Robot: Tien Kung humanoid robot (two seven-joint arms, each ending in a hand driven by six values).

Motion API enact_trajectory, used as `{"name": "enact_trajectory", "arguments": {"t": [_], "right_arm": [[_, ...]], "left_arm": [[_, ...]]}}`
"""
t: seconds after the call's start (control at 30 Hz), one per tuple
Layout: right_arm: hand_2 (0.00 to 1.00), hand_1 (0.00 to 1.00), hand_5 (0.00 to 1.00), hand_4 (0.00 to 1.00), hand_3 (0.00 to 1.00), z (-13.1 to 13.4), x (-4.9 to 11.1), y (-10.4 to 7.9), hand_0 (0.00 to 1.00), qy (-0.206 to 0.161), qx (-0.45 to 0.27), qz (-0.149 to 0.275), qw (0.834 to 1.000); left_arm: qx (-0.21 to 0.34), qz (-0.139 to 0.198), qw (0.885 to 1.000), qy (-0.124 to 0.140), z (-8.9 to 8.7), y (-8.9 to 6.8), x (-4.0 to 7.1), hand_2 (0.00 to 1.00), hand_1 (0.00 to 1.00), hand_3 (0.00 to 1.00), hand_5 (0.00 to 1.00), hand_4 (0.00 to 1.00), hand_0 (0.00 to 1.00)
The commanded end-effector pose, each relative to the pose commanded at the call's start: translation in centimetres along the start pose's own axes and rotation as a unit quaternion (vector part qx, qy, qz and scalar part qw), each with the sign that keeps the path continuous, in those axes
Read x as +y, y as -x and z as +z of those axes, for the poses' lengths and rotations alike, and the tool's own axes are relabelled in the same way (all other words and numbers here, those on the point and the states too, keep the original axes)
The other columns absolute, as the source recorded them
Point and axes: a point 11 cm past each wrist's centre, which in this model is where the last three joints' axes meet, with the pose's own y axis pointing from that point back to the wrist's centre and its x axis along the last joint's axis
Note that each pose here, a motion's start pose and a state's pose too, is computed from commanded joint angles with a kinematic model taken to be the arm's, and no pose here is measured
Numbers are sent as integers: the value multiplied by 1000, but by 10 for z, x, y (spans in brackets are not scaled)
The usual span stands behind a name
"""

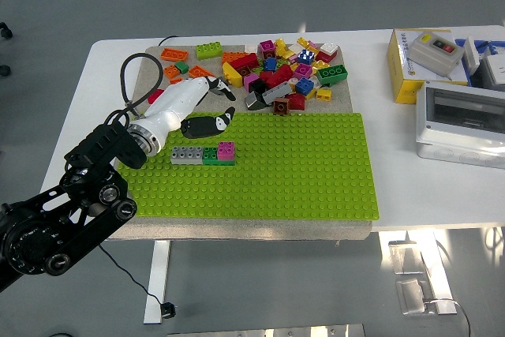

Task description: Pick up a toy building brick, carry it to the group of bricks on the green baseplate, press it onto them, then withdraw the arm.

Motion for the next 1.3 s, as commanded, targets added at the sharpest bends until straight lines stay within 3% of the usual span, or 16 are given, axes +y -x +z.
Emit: {"name": "enact_trajectory", "arguments": {"t": [0.3, 0.47, 0.77, 1.13, 1.3], "right_arm": [[591, 564, 998, 470, 764, 10, -3, 3, 658, 7, -13, -3, 1000], [594, 564, 998, 464, 765, 16, -4, 6, 658, 14, -23, -5, 1000], [592, 563, 998, 450, 776, 30, -7, 13, 652, 33, -18, -8, 999], [592, 562, 998, 457, 775, 56, -11, 19, 654, 66, -3, -1, 998], [592, 562, 998, 457, 775, 64, -12, 19, 654, 77, 4, 6, 997]], "left_arm": [[19, 9, 999, 29, 1, -3, 3, 792, 839, 609, 347, 502, 930], [33, 10, 999, 30, -3, -2, 7, 785, 837, 605, 346, 496, 928], [36, 15, 999, 13, -24, -4, 20, 783, 834, 598, 323, 466, 925], [42, 19, 999, -27, -63, -4, 52, 782, 834, 592, 320, 455, 920], [42, 18, 998, -39, -72, -2, 59, 782, 834, 592, 320, 455, 920]]}}
